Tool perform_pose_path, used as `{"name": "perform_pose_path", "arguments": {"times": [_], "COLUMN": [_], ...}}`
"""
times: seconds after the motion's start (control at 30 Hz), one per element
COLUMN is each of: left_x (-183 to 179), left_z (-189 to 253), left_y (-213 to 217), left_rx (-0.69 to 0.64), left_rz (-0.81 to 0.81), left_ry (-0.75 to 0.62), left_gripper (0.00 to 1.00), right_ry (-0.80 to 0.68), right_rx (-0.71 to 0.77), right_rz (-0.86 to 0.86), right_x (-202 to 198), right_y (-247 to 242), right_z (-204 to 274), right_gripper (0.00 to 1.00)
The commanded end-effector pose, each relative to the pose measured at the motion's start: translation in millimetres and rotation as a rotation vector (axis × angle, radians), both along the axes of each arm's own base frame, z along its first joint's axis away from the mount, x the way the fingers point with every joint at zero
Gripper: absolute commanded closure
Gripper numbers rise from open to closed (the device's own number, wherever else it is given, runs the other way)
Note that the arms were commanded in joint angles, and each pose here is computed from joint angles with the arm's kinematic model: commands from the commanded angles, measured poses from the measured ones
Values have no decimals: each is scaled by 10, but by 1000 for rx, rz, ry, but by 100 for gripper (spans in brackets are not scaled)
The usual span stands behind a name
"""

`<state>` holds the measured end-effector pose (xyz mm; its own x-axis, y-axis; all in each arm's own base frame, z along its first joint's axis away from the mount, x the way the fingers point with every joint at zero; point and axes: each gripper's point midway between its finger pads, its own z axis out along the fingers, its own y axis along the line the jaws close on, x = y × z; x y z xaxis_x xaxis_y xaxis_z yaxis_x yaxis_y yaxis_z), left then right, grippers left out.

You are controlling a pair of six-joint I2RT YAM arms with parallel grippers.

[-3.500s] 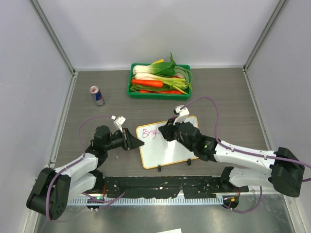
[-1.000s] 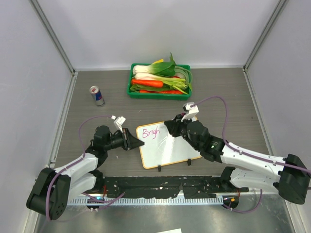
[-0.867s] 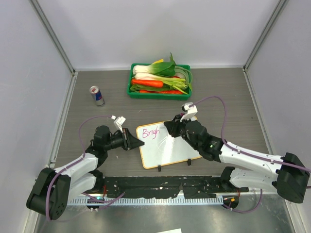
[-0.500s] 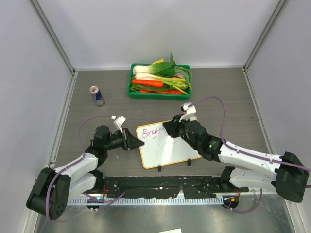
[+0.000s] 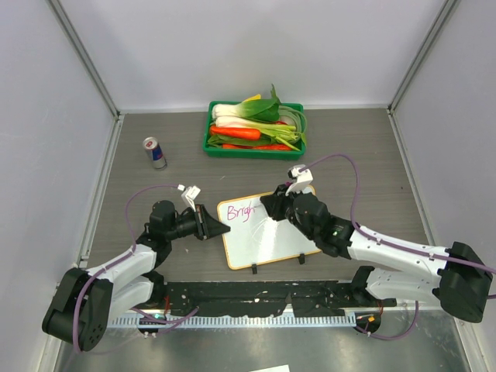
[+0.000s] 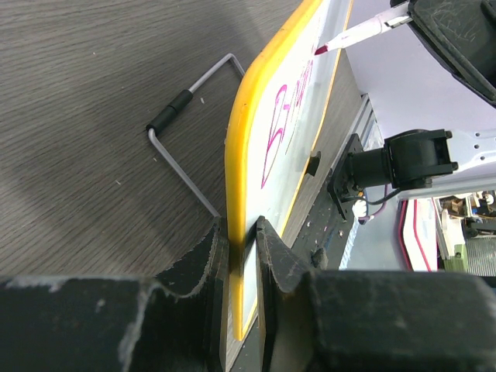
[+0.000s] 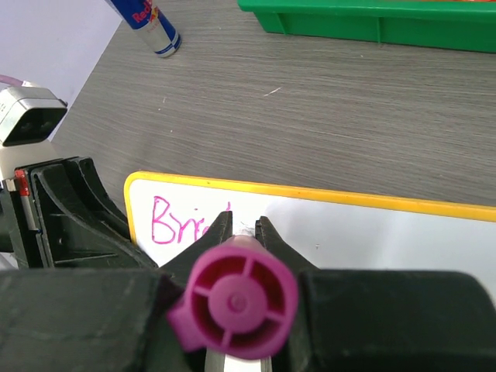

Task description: Write a sentence on the whiteboard

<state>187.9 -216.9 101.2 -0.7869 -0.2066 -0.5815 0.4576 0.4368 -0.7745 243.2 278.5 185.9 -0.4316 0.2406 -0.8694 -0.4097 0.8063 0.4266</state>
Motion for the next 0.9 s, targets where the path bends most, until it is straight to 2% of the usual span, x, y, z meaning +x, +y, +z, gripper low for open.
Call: {"name": "perform_pose_path", "arguments": {"times": [0.0,0.27,0.67,0.87], "left_x": [-16,-12,-13,-15], "left_z": [-15,-19,-22,-14], "left_y": [-11,-8,-8,-9], "left_rx": [12,13,14,12], "left_rz": [-14,-13,-13,-14], "left_ry": [-20,-20,-18,-21], "left_gripper": [100,100,100,100], "right_ry": [-23,-30,-74,-82], "right_rx": [-32,-41,80,74], "right_rz": [-86,-102,-26,-35], "right_x": [83,79,41,104], "right_y": [-179,-249,-49,-5], "right_z": [43,67,470,502], "right_gripper": [99,99,99,99]}}
